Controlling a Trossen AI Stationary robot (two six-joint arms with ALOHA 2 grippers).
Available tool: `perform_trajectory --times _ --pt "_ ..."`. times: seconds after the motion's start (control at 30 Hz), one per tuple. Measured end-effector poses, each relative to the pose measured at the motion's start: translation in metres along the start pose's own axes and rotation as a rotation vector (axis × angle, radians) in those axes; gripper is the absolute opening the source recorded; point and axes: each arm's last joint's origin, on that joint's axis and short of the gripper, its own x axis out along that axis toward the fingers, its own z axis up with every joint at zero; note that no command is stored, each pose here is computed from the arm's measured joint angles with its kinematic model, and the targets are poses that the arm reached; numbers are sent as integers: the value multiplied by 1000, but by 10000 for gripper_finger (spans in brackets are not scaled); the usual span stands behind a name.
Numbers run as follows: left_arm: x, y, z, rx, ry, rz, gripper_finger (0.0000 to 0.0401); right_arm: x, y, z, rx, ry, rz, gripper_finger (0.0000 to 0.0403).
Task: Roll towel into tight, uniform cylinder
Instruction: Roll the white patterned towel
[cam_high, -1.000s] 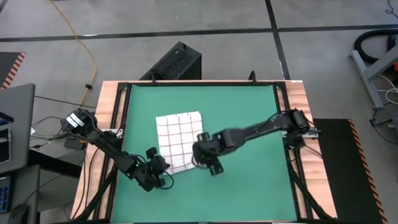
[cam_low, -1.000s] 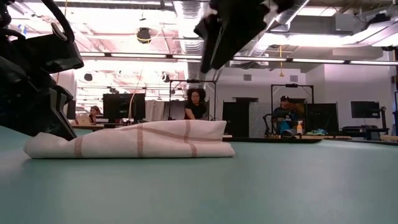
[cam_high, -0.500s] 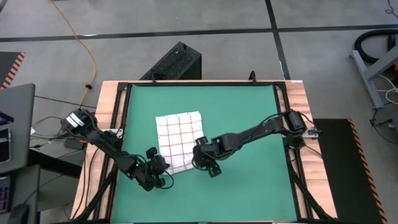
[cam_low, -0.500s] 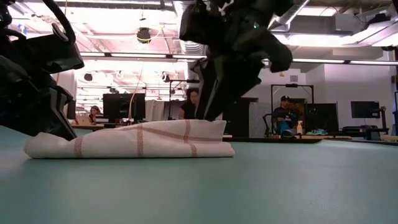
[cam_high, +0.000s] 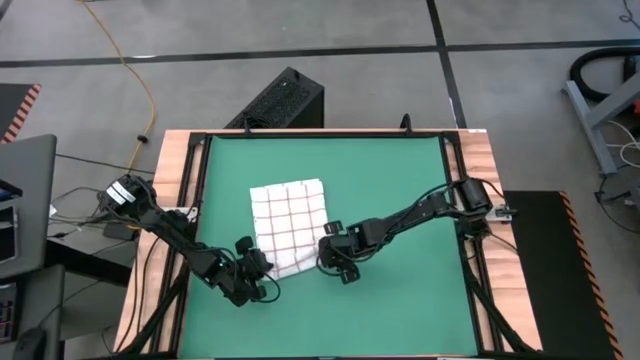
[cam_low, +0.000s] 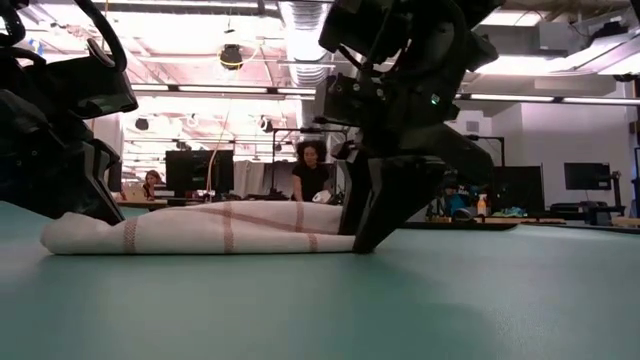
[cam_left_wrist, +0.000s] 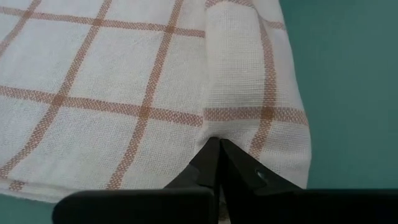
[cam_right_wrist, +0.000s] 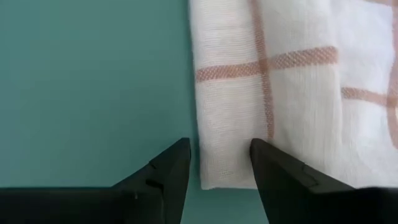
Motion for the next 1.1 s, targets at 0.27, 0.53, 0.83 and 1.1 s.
perform_trajectory --times 0.27,0.53,0.83,1.1 --pt "0 0 0 1 8 -5 0 14 3 -14 146 41 -102 157" --pt "-1 -2 2 -10 6 -33 0 10 3 -15 272 43 -139 30" --pt "5 -4 15 -32 68 -163 0 -18 -6 -4 399 70 267 13" --pt "13 1 29 -13 128 -278 0 -29 -31 4 546 37 499 12"
